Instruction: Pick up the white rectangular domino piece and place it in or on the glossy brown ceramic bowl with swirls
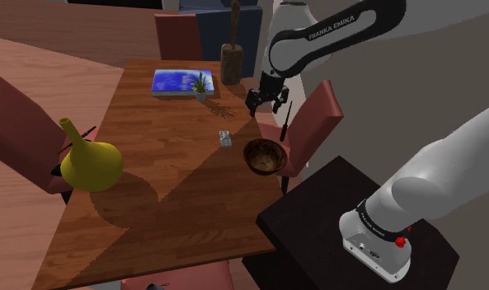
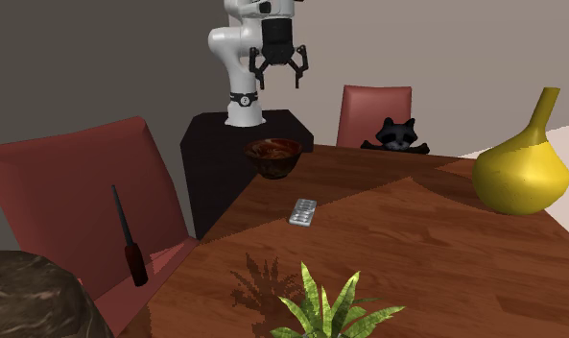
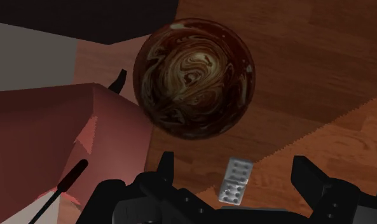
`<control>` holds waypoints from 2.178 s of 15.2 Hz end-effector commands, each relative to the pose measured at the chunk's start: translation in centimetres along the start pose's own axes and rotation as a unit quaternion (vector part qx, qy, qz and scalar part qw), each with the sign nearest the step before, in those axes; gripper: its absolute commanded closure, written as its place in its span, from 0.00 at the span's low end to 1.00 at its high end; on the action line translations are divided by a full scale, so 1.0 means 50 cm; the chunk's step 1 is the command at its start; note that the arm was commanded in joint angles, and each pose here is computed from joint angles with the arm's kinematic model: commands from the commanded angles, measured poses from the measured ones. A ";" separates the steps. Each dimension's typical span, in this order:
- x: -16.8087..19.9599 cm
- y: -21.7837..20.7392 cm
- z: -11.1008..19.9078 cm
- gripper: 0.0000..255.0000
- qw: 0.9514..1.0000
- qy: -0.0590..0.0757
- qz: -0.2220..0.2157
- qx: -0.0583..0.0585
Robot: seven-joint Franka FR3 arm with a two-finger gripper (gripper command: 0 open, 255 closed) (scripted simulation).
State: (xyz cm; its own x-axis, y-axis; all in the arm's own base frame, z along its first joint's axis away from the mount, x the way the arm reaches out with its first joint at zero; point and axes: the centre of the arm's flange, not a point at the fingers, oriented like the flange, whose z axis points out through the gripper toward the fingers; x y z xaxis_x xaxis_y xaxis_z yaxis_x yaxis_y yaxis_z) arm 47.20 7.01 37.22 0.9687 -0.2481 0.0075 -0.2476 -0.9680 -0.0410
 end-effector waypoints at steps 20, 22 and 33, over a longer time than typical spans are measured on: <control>0.322 -0.124 0.431 0.00 0.995 -0.001 0.098 -0.016; 0.354 -0.133 0.473 0.00 0.994 -0.001 0.108 -0.017; 0.354 -0.130 0.554 0.00 0.994 -0.001 0.108 -0.017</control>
State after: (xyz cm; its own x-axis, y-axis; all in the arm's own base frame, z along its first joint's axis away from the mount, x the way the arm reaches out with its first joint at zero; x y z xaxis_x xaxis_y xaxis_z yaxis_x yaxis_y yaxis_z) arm 66.46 9.96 10.04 0.8930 -0.4501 -0.0004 -0.4501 -0.8929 -0.0072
